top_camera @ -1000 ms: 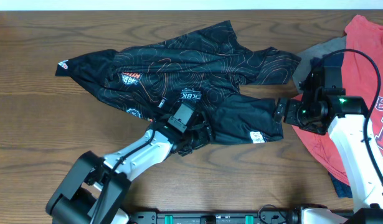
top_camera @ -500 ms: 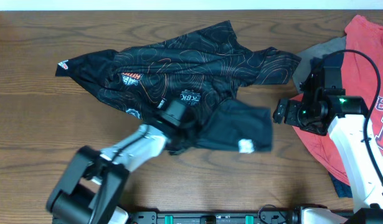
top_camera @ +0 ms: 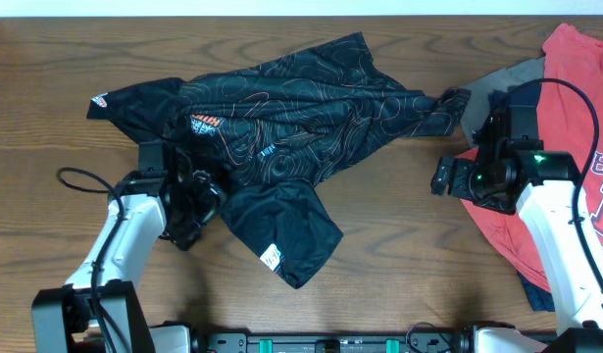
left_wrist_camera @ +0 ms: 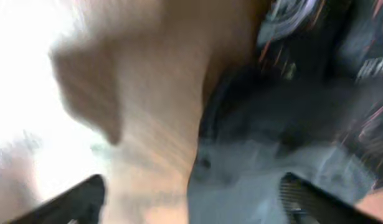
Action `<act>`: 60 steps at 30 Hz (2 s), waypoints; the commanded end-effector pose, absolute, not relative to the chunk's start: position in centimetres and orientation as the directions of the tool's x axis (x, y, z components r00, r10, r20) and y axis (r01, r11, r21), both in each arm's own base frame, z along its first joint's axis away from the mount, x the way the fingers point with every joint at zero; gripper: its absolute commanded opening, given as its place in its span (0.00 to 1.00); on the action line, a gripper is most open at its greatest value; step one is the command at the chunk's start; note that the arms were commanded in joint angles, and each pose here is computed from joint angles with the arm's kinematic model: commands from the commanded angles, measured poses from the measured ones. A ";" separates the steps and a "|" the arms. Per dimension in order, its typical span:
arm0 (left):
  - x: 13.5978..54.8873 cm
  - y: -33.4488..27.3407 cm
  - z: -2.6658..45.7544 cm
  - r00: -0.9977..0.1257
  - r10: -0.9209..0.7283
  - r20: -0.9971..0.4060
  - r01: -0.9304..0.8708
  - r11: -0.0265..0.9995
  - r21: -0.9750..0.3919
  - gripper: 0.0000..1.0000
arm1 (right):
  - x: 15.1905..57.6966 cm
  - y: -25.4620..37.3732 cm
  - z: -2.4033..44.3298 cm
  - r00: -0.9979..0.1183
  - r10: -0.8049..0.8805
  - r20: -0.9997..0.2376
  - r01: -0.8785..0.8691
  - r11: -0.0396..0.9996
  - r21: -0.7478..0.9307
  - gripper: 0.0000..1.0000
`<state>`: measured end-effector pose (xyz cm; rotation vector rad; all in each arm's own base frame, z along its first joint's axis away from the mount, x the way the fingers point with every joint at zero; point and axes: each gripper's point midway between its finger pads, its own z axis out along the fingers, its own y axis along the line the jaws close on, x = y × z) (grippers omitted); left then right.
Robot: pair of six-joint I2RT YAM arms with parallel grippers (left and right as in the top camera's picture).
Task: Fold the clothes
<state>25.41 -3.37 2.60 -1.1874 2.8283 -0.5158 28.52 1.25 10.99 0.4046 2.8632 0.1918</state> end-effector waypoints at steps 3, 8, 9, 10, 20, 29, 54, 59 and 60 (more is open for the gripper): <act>23.7 -6.5 2.4 -0.785 -0.595 0.172 -0.614 0.714 -0.336 0.96 | 28.8 0.8 11.6 -0.926 0.288 -0.245 0.256 0.954 0.157 0.99; 24.5 -8.5 1.4 -0.857 -0.508 0.085 -0.504 0.792 -0.345 0.96 | 28.8 0.8 11.6 -0.926 0.288 -0.244 0.256 0.954 0.157 0.99; 24.5 -8.5 1.0 -0.866 -0.497 0.063 -0.489 0.810 -0.323 0.96 | 28.8 0.8 11.6 -0.926 0.288 -0.244 0.256 0.954 0.157 0.99; 24.4 -8.6 0.5 -0.873 -0.485 0.047 -0.475 0.827 -0.299 0.95 | 28.8 0.8 11.6 -0.926 0.288 -0.244 0.256 0.954 0.157 0.99; 25.0 -10.9 -2.1 -0.907 -0.421 0.030 -0.409 0.860 -0.304 0.83 | 28.5 0.8 11.5 -0.929 0.288 -0.232 0.258 0.954 0.154 0.99; 24.3 -13.9 -2.4 -0.944 -0.329 0.035 -0.321 0.884 -0.341 0.61 | 28.5 0.8 11.5 -0.929 0.289 -0.231 0.258 0.954 0.153 0.99; 20.1 -9.1 2.3 -0.940 -0.324 0.108 -0.341 0.907 -0.246 0.06 | 28.4 1.2 11.5 -0.931 0.287 -0.224 0.252 0.952 0.170 0.99; 17.4 -5.1 6.0 -0.902 -0.421 0.100 -0.432 0.867 -0.248 0.06 | 29.0 2.5 11.8 -0.932 0.283 -0.226 0.226 0.942 0.249 0.99; 17.2 -4.4 6.7 -0.893 -0.444 0.078 -0.448 0.856 -0.258 0.06 | 29.1 3.0 11.9 -0.932 0.282 -0.228 0.216 0.937 0.274 0.99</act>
